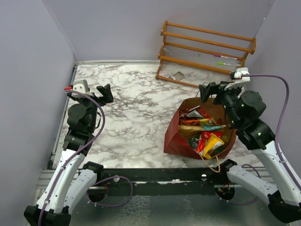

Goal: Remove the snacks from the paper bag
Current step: Move the paper bag to the center of the board.

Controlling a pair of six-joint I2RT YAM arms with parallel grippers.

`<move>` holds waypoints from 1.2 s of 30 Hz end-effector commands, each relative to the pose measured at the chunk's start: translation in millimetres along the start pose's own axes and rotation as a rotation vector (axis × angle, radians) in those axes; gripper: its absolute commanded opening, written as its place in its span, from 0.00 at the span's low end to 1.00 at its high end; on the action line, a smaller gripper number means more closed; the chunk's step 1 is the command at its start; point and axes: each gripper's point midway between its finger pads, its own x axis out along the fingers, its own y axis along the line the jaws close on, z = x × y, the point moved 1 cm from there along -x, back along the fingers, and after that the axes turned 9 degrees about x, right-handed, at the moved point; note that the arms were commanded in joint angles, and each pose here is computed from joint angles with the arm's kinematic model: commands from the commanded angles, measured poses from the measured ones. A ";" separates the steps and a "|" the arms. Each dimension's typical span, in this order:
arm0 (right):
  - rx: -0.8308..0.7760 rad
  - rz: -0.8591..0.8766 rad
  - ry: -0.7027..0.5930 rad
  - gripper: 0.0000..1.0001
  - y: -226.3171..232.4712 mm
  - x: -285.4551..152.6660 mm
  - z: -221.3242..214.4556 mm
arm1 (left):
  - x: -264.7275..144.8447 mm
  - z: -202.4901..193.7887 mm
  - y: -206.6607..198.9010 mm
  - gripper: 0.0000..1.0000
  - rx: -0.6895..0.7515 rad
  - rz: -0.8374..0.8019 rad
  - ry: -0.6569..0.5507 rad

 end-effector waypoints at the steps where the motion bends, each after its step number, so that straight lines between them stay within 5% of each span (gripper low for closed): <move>1: -0.052 0.038 0.068 0.99 1.9 2.2 -19.4 | 2.0 15.2 -10.6 0.99 -0.078 -0.052 -0.068; 20: -0.211 -0.112 0.208 0.58 -25.7 39.4 -71.2 | 2.5 19.9 -13.5 0.99 -0.124 -0.064 -0.092; 28: -0.186 0.008 0.157 0.11 4.1 66.8 -57.1 | 4.7 16.1 -13.7 0.99 -0.123 -0.062 -0.083; 36: -0.135 0.099 0.081 0.01 34.0 96.8 -31.7 | 5.7 13.4 -13.9 0.99 -0.119 -0.061 -0.077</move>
